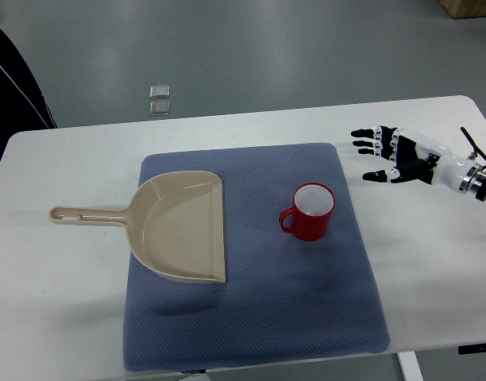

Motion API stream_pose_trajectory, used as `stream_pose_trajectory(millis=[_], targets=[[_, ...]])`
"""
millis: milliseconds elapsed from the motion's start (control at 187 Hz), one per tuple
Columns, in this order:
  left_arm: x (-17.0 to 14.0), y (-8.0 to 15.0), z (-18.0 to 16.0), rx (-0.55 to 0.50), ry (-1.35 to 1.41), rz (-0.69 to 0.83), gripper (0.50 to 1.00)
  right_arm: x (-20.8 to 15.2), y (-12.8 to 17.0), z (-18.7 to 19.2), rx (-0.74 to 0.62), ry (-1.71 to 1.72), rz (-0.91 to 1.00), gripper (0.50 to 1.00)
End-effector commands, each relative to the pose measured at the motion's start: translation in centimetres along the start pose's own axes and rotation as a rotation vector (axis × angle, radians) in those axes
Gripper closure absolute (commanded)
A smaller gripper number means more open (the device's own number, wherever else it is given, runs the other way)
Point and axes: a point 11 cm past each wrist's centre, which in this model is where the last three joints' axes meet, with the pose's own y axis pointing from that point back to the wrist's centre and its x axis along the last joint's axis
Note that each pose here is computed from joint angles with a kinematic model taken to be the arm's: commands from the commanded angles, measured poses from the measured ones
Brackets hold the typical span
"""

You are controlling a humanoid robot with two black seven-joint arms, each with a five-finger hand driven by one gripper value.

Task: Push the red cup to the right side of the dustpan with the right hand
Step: 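Lower the right hand toward the table beside the red mug, then move the right hand against the red mug's side away from the dustpan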

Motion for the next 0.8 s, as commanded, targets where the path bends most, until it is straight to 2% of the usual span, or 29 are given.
stream_pose_trajectory(millis=[0, 208, 795], targets=[[0.0, 0.0, 0.0, 0.000, 0.000, 0.001, 0.500, -0.6, 0.1, 0.9, -0.033, 0.015, -0.023, 0.570], [0.0, 0.0, 0.0, 0.000, 0.000, 0.001, 0.500, -1.9, 0.3, 2.0, -0.067, 0.015, -0.064, 0.570], [0.0, 0.0, 0.0, 0.000, 0.000, 0.001, 0.500, -6.5, -1.9, 3.1, -0.014, -0.074, -0.140, 0.570]])
